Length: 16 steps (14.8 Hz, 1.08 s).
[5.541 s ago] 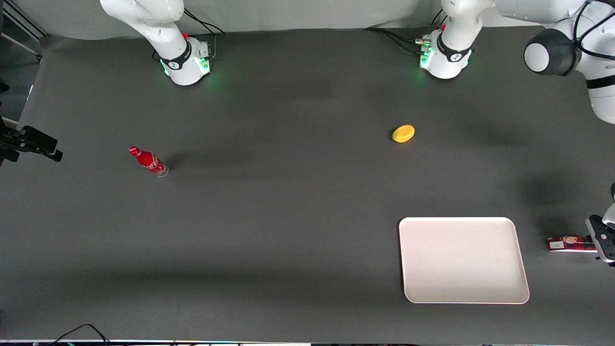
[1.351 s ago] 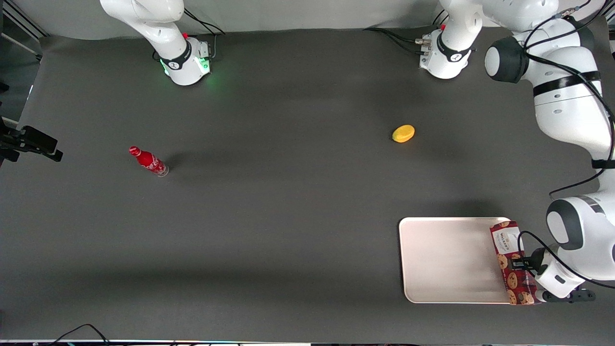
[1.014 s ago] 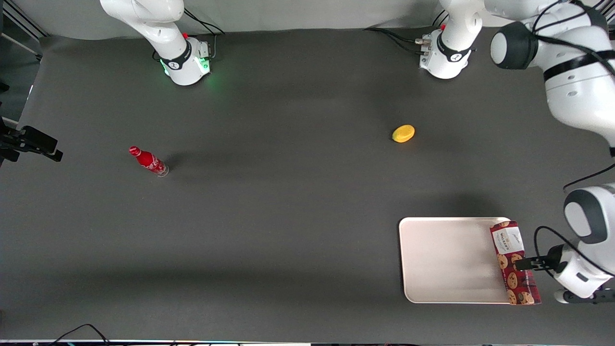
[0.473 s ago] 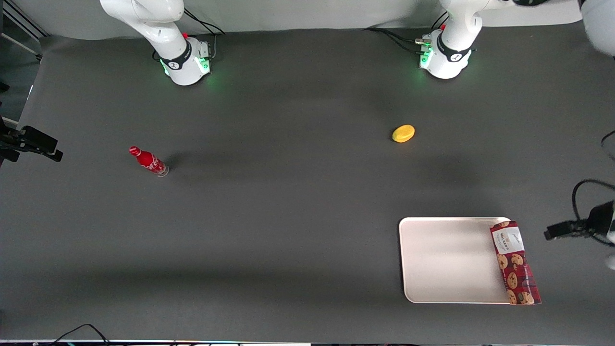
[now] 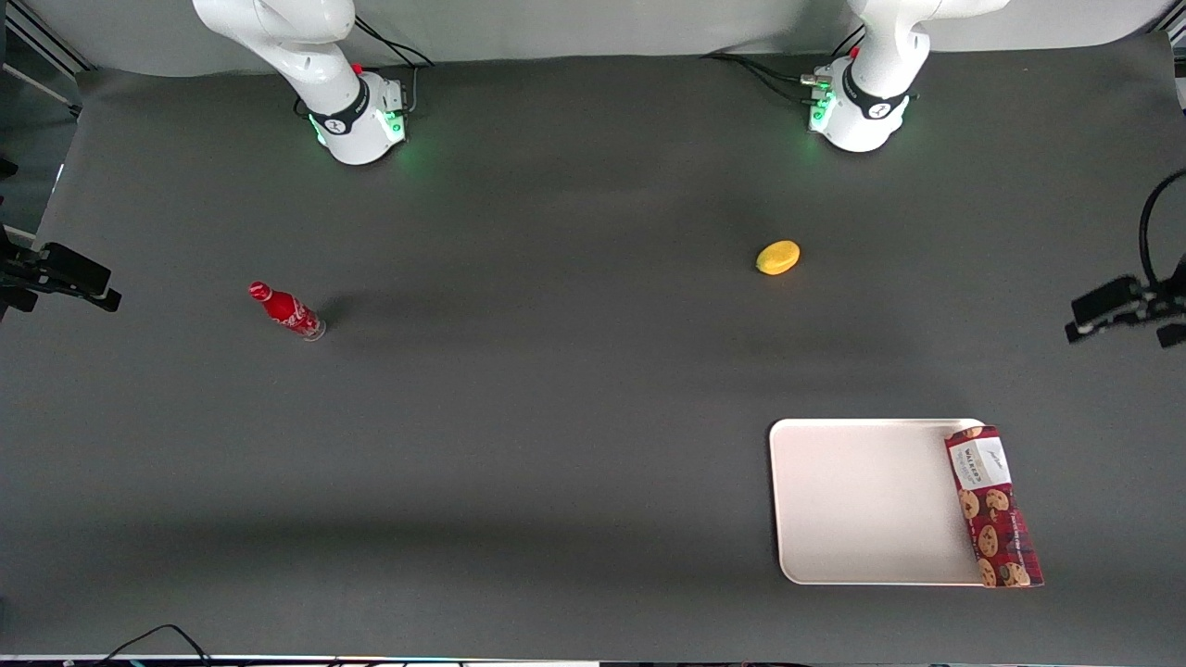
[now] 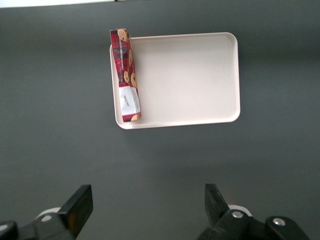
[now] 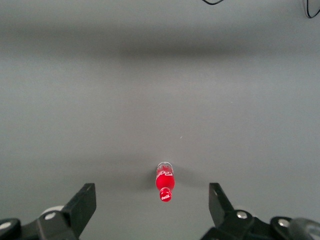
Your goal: Place red cookie box on tray
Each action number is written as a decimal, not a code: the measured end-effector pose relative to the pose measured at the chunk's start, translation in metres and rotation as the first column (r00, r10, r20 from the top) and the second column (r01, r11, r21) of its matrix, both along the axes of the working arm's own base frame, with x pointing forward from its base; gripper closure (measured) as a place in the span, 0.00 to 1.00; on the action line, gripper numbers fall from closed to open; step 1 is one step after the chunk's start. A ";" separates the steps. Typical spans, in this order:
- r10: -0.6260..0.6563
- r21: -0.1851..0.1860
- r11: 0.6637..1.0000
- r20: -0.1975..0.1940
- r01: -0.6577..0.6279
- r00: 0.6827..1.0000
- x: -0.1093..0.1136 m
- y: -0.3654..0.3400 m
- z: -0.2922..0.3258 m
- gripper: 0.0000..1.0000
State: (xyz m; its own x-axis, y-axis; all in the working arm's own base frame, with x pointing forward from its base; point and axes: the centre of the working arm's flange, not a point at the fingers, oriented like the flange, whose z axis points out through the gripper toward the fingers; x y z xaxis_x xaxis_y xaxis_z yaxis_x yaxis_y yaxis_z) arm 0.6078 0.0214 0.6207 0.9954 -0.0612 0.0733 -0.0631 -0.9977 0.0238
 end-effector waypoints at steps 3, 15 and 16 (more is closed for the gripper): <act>-0.007 -0.004 1.000 0.010 0.007 1.000 -0.033 -0.004 0.027 0.00; -0.015 0.005 1.000 0.016 0.015 1.000 -0.093 -0.008 0.033 0.00; -0.015 0.006 1.000 0.017 0.015 1.000 -0.093 -0.008 0.033 0.00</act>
